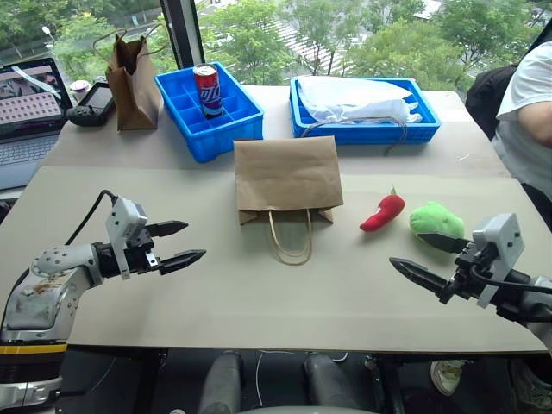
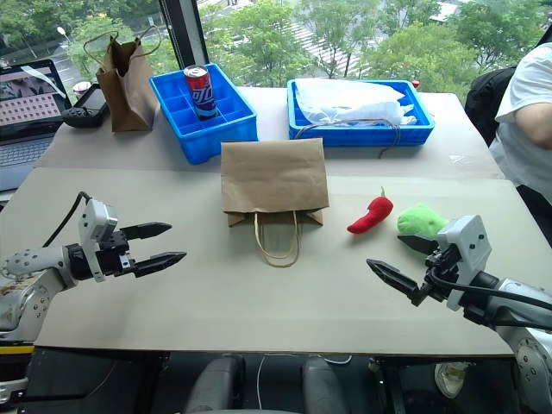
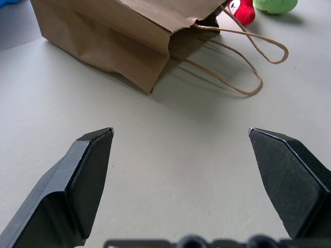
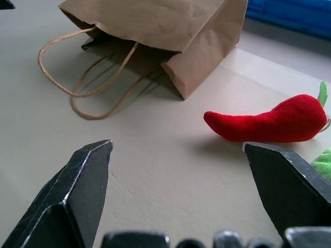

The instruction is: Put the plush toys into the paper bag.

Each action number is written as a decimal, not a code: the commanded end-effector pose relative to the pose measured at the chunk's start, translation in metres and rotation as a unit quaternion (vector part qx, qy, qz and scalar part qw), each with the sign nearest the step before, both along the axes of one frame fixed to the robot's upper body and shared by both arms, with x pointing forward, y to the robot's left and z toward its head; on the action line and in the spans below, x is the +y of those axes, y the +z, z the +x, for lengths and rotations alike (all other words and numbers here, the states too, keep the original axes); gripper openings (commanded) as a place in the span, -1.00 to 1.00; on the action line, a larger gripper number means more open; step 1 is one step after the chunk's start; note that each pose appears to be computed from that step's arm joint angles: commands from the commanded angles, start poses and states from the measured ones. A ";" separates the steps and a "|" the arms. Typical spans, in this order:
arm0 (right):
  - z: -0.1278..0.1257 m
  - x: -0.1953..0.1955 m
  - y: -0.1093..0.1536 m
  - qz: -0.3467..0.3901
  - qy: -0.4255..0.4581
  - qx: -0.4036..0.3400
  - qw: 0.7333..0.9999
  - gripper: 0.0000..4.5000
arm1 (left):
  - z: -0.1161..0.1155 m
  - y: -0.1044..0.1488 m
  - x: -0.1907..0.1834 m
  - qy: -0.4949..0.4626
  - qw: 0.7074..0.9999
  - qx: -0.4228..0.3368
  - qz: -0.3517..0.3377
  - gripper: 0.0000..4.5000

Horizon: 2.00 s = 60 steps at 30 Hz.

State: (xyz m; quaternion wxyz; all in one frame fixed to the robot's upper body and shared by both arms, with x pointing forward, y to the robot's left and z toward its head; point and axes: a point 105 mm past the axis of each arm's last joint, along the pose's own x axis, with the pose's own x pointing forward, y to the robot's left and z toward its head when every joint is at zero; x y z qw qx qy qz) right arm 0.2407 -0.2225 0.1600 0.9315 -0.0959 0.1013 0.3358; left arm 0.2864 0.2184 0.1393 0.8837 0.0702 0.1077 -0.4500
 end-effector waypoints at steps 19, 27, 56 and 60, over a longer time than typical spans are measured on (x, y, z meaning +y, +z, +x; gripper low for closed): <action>-0.024 0.059 0.030 0.005 0.109 0.042 0.993 0.99 | 0.046 0.037 -0.116 -0.369 0.840 -0.326 0.228 1.00; -0.025 0.053 0.029 0.001 0.074 0.030 0.997 0.99 | 0.059 0.030 -0.150 -0.382 0.800 -0.404 0.226 1.00; -0.033 0.071 -0.025 0.032 0.034 0.086 0.995 1.00 | 0.012 0.078 -0.162 -0.414 0.889 -0.197 0.001 -0.98; -0.016 0.083 -0.036 0.092 -0.007 0.080 0.993 0.72 | 0.013 0.082 -0.165 -0.385 0.904 -0.183 -0.027 -1.00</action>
